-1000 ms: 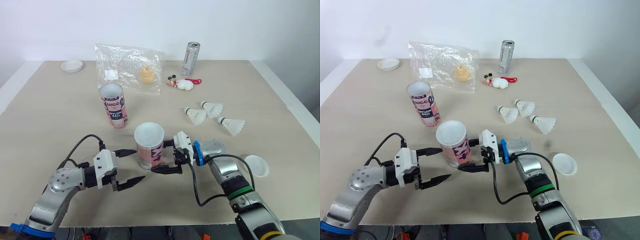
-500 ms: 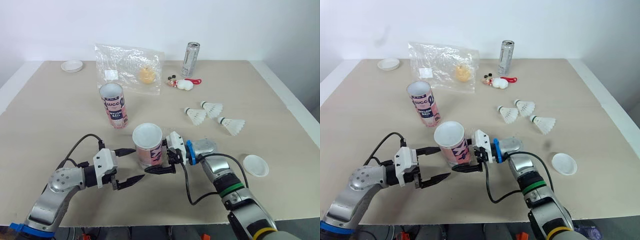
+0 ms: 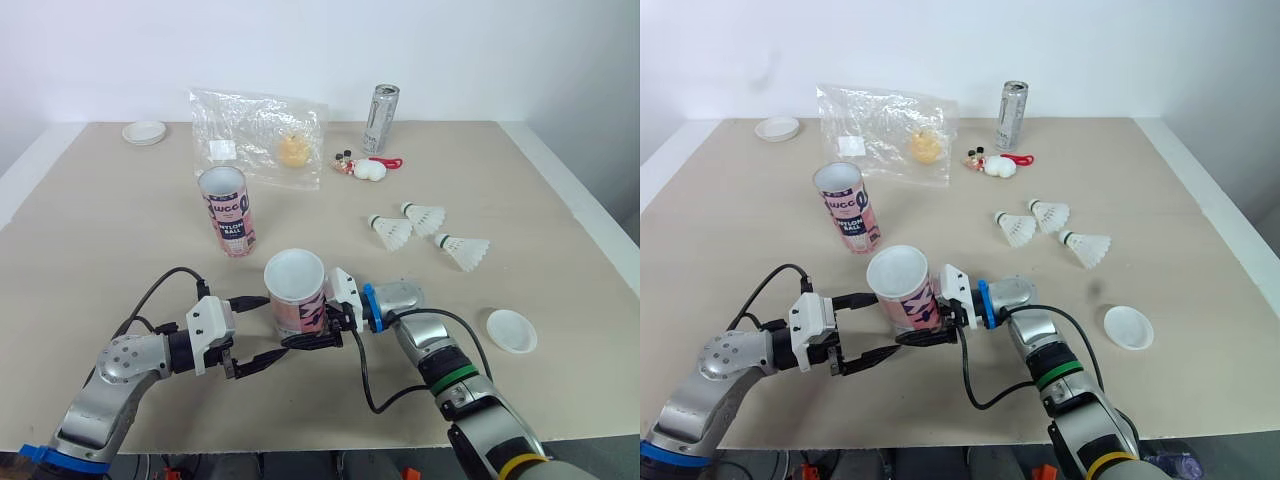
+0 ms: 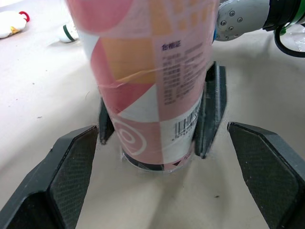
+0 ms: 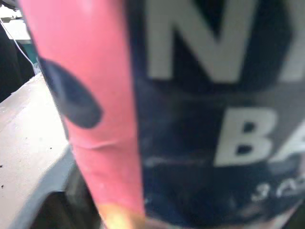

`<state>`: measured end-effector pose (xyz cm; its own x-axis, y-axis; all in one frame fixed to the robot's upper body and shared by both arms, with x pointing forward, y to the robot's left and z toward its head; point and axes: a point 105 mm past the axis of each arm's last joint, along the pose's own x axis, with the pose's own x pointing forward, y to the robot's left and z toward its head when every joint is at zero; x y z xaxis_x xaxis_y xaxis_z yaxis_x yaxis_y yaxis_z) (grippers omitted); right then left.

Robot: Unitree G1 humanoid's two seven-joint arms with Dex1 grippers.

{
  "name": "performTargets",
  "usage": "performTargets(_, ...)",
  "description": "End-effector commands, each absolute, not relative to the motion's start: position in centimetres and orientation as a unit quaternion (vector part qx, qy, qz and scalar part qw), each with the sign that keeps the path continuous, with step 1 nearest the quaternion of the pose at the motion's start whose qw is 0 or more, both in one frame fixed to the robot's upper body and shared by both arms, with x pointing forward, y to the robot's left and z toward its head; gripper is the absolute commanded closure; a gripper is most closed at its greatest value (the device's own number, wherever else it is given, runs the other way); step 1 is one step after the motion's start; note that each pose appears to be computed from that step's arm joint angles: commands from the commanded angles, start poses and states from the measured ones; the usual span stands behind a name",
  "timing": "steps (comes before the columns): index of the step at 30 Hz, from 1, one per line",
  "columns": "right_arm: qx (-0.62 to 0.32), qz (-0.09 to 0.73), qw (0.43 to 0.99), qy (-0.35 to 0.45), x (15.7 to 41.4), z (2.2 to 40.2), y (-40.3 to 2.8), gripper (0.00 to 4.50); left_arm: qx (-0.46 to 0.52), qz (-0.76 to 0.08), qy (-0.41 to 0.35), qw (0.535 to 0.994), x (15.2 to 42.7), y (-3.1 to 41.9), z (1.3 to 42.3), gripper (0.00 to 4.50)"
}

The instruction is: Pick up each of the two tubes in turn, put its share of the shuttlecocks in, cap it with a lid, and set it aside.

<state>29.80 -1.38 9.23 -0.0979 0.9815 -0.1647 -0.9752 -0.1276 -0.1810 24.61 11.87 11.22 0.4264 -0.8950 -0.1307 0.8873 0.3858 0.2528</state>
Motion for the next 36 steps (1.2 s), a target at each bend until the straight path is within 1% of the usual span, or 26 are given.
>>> performTargets(1,-0.12,0.742,0.659,-0.028,29.9,10.2,-1.3,0.59,0.155,-0.528,-0.029,0.835,24.8,12.1,11.9,0.0)
performTargets(12,-0.119,0.728,0.673,-0.044,30.0,11.1,-1.8,0.59,0.155,-0.529,-0.028,0.834,25.0,12.1,11.9,0.0)
performTargets(15,-0.103,0.712,0.692,-0.062,30.1,12.4,-2.4,0.59,0.154,-0.532,-0.028,0.832,25.0,12.0,11.9,0.0)
performTargets(20,-0.059,0.647,0.753,-0.1,29.8,15.4,-5.3,0.59,0.149,-0.538,-0.033,0.829,25.2,11.6,12.4,0.0)
performTargets(22,-0.026,0.568,0.813,-0.127,30.5,17.6,-8.5,0.59,0.144,-0.546,-0.036,0.825,25.2,11.2,12.6,0.0)
performTargets(24,-0.008,0.504,0.852,-0.142,30.8,19.0,-11.1,0.59,0.139,-0.552,-0.037,0.821,25.2,10.9,12.7,0.0)
performTargets(25,-0.005,0.487,0.861,-0.144,30.9,19.3,-11.8,0.59,0.138,-0.554,-0.037,0.82,25.2,10.9,12.7,0.0)
performTargets(26,-0.004,0.453,0.879,-0.148,31.2,19.7,-13.3,0.59,0.135,-0.558,-0.036,0.818,25.2,10.7,12.8,0.0)
performTargets(29,-0.015,0.25,0.955,-0.16,32.3,20.3,-22.3,0.59,0.122,-0.579,-0.038,0.806,25.0,9.7,12.9,0.0)
performTargets(30,-0.015,0.199,0.966,-0.163,32.3,20.4,-24.5,0.59,0.118,-0.583,-0.039,0.803,25.0,9.5,13.0,0.0)
performTargets(32,-0.019,0.127,0.978,-0.161,31.8,20.1,-27.6,0.59,0.11,-0.59,-0.04,0.799,25.1,9.1,13.3,0.0)
performTargets(36,-0.018,0.035,0.989,-0.14,31.2,18.7,-31.7,0.59,0.11,-0.605,-0.044,0.787,24.9,8.2,13.4,0.0)
